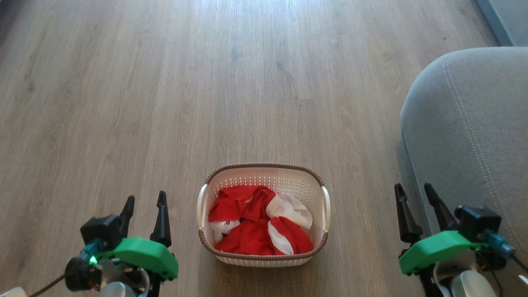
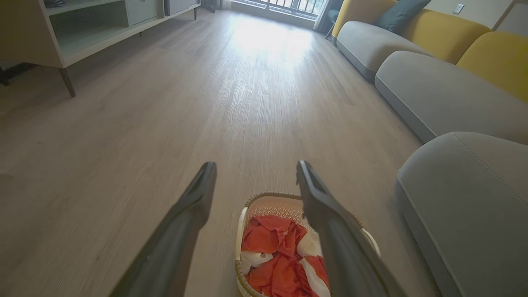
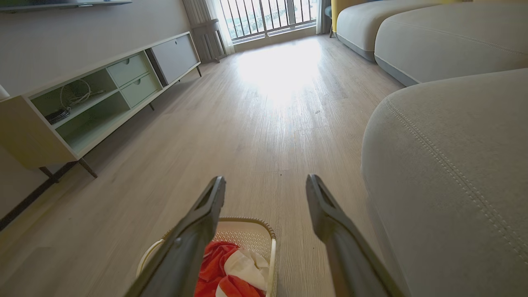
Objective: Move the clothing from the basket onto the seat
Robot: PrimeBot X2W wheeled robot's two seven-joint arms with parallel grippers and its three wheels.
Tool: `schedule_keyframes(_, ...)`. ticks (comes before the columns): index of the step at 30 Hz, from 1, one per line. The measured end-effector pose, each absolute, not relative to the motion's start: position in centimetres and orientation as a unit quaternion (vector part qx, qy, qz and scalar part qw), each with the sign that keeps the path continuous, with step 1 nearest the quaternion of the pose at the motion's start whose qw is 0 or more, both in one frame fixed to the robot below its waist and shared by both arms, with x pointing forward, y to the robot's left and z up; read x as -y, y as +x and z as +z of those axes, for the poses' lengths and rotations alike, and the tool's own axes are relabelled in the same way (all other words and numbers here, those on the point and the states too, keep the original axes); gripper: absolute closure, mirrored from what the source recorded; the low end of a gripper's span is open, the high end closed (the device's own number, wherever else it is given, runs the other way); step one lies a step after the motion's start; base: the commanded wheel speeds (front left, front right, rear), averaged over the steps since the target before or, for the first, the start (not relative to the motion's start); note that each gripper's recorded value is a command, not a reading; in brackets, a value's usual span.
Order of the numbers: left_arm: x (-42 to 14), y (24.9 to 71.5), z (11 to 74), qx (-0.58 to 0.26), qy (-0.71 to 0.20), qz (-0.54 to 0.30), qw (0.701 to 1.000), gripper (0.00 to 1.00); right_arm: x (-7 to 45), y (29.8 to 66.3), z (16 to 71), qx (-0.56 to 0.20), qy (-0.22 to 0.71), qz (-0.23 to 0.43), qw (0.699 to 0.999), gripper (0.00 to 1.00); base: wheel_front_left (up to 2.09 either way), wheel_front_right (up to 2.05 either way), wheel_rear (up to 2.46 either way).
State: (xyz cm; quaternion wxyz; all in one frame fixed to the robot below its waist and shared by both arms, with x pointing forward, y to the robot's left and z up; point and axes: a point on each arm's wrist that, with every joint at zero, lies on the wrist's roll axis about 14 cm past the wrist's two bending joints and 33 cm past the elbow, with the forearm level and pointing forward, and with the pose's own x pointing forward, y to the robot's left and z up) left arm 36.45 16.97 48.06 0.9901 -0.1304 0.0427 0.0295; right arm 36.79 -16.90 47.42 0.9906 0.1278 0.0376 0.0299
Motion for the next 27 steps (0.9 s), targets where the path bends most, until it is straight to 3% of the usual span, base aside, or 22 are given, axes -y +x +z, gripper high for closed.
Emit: schedule_keyframes(27, -16.5, 36.5, 49.9, 0.019, 0.011, 0.010, 1.000, 0.00, 15.9, 37.0, 48.8, 0.003, -0.006, 0.064, 0.998, 0.00, 0.00, 0.00, 0.00)
